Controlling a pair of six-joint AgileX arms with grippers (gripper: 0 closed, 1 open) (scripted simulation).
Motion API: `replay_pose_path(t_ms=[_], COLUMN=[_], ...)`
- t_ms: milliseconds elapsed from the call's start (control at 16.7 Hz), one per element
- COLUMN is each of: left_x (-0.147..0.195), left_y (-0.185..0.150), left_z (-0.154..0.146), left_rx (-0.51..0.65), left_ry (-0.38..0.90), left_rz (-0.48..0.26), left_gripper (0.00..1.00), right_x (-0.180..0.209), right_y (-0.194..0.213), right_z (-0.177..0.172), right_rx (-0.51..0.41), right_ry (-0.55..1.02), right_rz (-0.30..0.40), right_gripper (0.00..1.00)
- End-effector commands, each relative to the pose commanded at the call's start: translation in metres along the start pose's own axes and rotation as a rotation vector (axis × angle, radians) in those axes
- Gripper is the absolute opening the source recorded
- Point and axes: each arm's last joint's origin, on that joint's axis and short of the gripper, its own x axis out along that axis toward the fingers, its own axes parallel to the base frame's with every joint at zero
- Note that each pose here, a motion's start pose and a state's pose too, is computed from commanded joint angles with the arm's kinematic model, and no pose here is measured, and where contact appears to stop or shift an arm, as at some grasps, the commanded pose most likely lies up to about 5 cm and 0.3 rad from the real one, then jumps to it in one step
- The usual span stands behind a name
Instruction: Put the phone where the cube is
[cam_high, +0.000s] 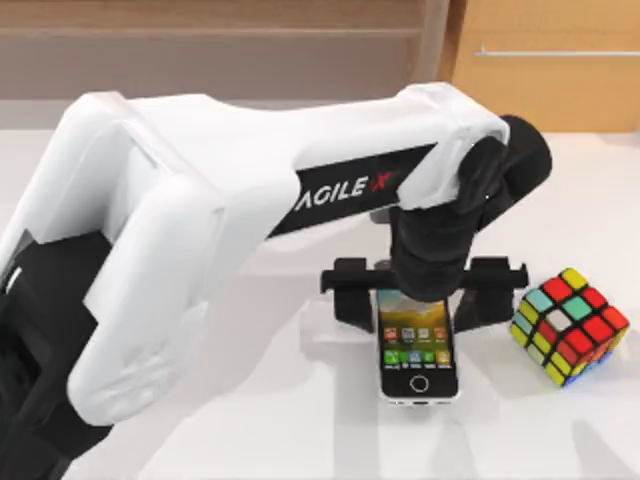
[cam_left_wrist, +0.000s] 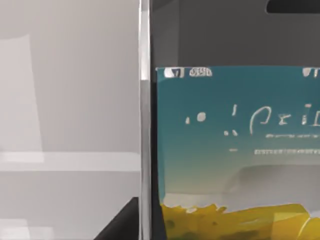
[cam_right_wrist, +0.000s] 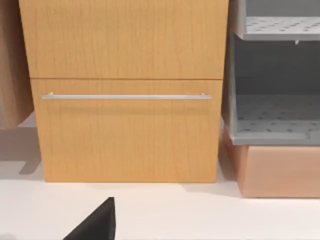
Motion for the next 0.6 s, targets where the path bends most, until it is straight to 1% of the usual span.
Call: replay_pose_path(t_ms=[240, 300, 600], left_x=[0.0, 0.0, 0.0], left_y=[0.0, 0.0, 0.0], left_z=[0.0, 0.0, 0.0], left_rx=[0.0, 0.0, 0.0], left_ry=[0.0, 0.0, 0.0], left_rz=[0.0, 0.0, 0.0], left_gripper=[0.98, 1.0, 1.0], right_x=[0.0, 0.0, 0.0], right_y=[0.0, 0.0, 0.0], right_z=[0.0, 0.0, 0.0], right_rx=[0.0, 0.0, 0.0], right_ry=[0.0, 0.0, 0.0], right_rz=[0.0, 0.0, 0.0], right_gripper=[1.0, 1.0, 1.0])
